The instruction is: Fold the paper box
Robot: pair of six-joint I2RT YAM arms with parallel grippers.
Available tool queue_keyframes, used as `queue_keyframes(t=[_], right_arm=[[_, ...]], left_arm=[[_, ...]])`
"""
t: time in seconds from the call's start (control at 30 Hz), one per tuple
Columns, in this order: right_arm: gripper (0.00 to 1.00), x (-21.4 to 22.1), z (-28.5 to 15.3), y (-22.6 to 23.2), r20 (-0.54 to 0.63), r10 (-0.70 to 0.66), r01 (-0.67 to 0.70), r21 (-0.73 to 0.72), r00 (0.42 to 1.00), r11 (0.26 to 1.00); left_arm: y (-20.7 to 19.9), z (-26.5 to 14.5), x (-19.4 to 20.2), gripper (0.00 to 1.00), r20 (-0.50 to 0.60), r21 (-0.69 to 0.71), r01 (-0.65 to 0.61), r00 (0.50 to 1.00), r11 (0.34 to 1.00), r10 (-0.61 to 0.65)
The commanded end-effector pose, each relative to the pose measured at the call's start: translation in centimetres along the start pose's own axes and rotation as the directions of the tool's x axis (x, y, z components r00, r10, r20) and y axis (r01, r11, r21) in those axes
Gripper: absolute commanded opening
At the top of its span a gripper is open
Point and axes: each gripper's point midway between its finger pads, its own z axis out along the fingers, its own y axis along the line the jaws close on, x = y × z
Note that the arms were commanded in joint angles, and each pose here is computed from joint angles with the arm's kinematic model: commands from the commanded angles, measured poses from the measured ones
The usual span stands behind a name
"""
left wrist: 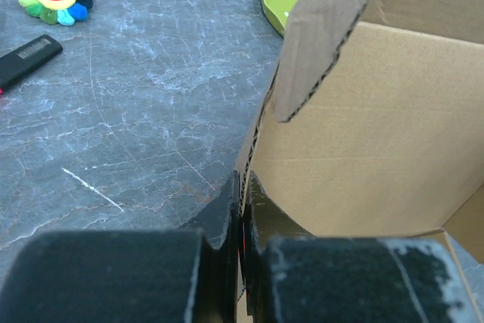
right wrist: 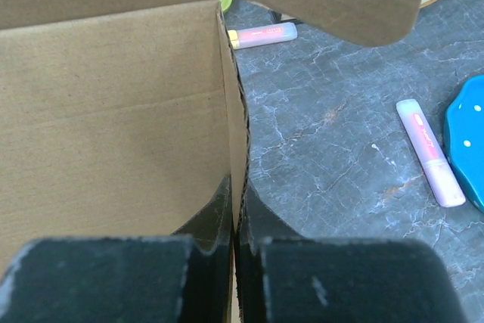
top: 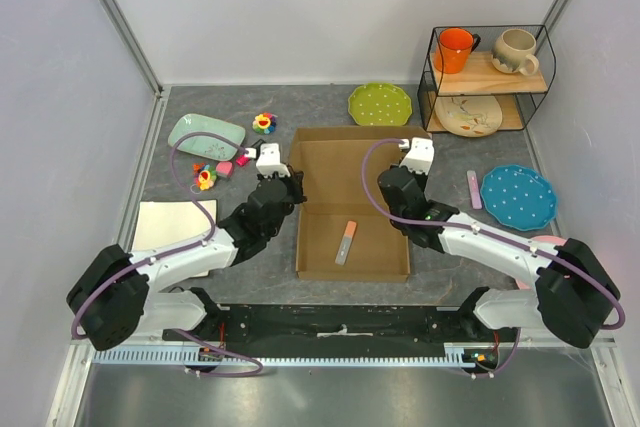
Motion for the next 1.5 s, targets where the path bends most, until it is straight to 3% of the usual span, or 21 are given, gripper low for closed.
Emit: queue_keyframes(t=[0.0, 0.5, 0.77, 1.13, 1.47], right_arm=[[0.0, 1.6, -0.7, 1.3, -0.024, 0.057, -0.058, -0.044, 0.998, 0.997], [0.0, 4.4, -2.8, 1.1, 0.019, 0.161, -0.159, -0.072, 0.987, 0.985], [0.0, 2.9, -2.7, 2.5, 0.085, 0.208, -0.198, -0.117, 0.974, 0.973], [0.0, -1.0, -1.3, 6.8, 0.179, 0.221, -0.192, -0.165, 0.959, 0.968], [0.0, -4.0, -0.7, 9.7, 0.26, 0.205, -0.154, -0.204, 0.943, 0.967]], left_arm=[[-1.2, -0.9, -0.6, 0.02, 0.085, 0.001, 0.175, 0.981, 0.985, -0.174], [-3.3, -3.2, 3.2, 0.02, 0.127, 0.059, 0.188, 0.973, 0.98, -0.194], [-2.1, -3.1, -0.3, 0.02, 0.28, 0.017, 0.119, 0.952, 0.993, -0.119], [0.2, -0.7, -3.9, 0.02, 0.37, -0.005, 0.137, 0.92, 0.991, -0.125], [0.1, -0.8, -9.3, 0.02, 0.516, 0.022, 0.076, 0.853, 0.997, -0.077]])
